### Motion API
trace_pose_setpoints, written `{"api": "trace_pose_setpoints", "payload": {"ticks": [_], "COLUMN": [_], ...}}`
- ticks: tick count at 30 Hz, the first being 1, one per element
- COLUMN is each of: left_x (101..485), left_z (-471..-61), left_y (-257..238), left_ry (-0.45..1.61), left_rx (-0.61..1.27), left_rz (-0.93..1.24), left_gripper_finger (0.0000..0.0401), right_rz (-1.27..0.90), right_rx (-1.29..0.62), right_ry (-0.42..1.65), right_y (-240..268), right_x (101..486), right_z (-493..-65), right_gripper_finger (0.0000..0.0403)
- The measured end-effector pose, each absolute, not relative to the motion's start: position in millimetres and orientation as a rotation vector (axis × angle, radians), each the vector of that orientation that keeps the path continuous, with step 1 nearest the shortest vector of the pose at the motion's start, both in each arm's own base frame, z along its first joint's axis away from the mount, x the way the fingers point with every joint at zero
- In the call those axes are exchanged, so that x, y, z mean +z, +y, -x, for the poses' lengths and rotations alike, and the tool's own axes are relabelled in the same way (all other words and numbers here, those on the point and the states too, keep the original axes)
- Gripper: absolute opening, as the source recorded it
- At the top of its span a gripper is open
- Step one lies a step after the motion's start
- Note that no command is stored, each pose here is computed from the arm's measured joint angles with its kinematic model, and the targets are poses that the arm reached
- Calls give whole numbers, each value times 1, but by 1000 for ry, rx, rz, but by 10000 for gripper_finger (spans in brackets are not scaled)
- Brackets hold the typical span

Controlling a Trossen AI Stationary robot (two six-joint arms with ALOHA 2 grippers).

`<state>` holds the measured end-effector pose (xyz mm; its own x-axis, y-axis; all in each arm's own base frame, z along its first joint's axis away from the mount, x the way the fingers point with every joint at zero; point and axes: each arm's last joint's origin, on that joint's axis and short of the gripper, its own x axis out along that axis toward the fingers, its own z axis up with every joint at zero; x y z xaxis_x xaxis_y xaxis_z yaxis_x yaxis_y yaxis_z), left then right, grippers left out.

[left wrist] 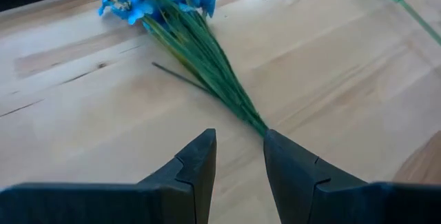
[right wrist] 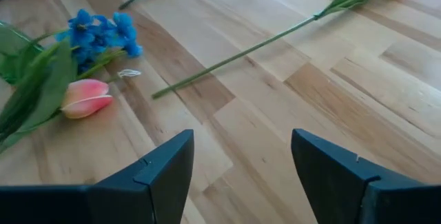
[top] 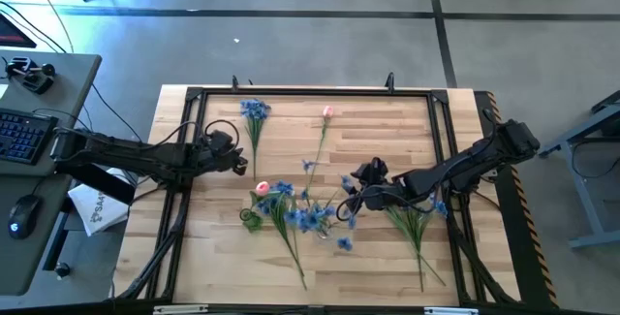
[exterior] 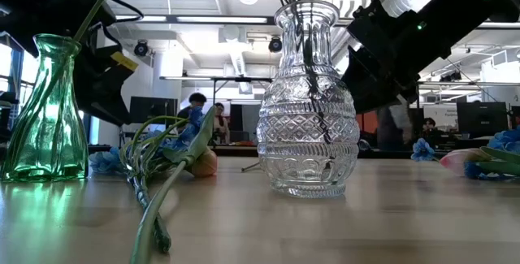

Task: Sort flowers into vase by color
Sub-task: Put the top left blue flower into the transparent vase

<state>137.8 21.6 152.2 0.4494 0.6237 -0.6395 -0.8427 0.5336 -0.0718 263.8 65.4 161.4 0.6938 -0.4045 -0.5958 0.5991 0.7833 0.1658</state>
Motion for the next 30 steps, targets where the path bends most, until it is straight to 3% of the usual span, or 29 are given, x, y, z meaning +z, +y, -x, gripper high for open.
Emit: {"api": "trace_pose_setpoints", "payload": {"ticks": [13,24,30], "left_x": [134,115,108], "left_z": [-141,-147,-158], "left_y": [32,51,59], "left_ry": [466,548,558], "left_rx": [923,985,911], "left_rz": [318,385,451], "left_gripper_finger": [114,217,222], "right_rz": [-346,-343,-334], "right_rx": [-629,-611,-590], "right_ry": [627,668,685], "right_y": [57,60,60], "right_x": [154,138,138], "right_z": [-261,-268,-267], "right_gripper_finger": [238,238,238]}}
